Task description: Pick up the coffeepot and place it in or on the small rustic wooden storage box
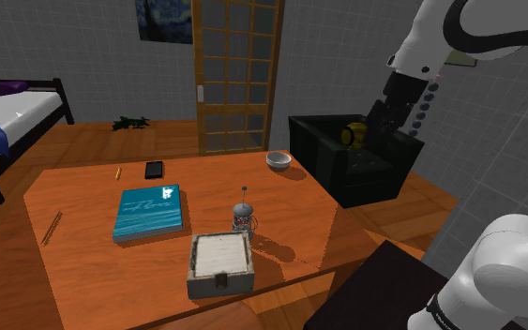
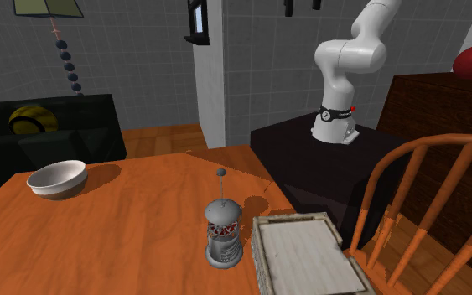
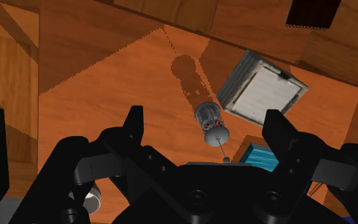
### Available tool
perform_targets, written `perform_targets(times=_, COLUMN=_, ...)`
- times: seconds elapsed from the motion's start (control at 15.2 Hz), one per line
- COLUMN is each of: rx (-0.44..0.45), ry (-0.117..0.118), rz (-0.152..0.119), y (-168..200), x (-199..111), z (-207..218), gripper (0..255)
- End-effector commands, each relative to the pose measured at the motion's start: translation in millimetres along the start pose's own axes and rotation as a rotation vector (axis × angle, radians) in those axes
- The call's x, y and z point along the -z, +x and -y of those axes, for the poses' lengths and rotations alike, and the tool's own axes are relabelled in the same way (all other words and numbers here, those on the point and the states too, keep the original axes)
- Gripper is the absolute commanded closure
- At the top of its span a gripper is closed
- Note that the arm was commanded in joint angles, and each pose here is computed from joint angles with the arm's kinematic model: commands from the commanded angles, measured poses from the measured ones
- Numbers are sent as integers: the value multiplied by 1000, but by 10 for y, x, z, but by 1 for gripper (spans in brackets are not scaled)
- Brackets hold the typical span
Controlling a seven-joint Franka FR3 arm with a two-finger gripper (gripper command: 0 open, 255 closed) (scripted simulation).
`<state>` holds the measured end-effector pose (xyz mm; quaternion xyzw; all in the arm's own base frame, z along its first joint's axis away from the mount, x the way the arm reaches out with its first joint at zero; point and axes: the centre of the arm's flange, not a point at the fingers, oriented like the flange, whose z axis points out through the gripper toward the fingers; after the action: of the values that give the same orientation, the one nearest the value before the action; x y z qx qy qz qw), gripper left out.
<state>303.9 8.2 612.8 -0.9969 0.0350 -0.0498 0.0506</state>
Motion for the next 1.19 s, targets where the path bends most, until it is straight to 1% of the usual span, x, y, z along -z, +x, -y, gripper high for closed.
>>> perform_targets(times=0.0, rx=0, ry=0, rz=0, y=0, x=0, z=0, gripper=0)
perform_targets(times=1.12, rx=162, ry=-22, rz=4, y=1158, x=-1895, z=371, gripper=0)
